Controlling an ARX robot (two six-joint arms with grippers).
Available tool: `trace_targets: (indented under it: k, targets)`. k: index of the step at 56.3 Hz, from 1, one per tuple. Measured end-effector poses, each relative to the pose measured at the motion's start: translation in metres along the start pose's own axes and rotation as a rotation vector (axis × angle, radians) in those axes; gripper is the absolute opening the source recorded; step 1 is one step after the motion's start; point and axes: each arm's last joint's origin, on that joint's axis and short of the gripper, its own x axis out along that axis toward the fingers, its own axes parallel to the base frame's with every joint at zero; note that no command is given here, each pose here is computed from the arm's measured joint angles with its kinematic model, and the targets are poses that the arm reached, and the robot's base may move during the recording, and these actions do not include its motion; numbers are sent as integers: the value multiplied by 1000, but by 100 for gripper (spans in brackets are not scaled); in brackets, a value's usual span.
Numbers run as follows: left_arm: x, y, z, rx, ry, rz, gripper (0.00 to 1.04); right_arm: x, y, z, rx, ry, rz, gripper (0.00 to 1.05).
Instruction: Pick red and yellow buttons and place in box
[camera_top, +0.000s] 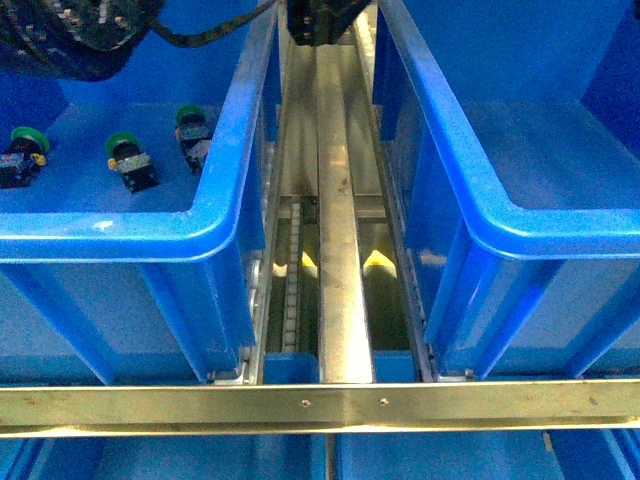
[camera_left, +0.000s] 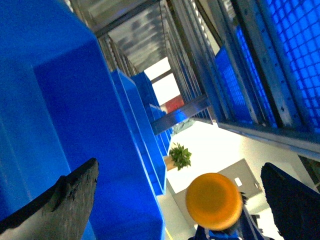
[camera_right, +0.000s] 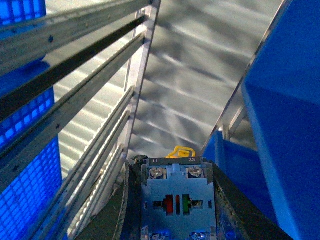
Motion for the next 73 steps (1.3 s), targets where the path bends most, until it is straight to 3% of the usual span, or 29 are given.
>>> trace_targets:
  k: [9,27,35,44,45,47,48,50,55,59,64,73]
  targets:
    - [-30,-25,21,64,-88,-4,97,0,-8,12,-34,-17,-37,26]
    - [-107,-67,34,165,-137,84,97,-2,-8,25,-148,-17,-94,26]
    - [-168,-82,25,264,-189,164,97,-7,12,31,-209,21,-63,26]
    - [-224,-101,-7,334,-230,264,96,-10,24,43,-259,67,-36,26]
    - [-226,-102,-12,348,-297,332,93,-10,24,45,-264,74,-36,26]
    - [-239,-106,-33,428,-469,623,82,-10,23,51,-279,87,-40,26]
    - [-245,-108,-43,468,-494,726,79,-10,22,54,-286,100,-43,26]
    - [-257,-111,-64,541,-514,906,71,-10,21,56,-293,119,-43,26]
    - [-275,-115,-109,716,-434,1159,57,-11,16,65,-335,170,-57,26]
    - [-282,-118,-143,794,-360,1246,45,-11,16,69,-376,209,-63,26]
    - [-287,-124,-174,850,-277,1242,30,-11,15,74,-438,265,-75,26]
    - [-297,-135,-194,960,-334,1211,5,-15,17,82,-566,308,-76,26]
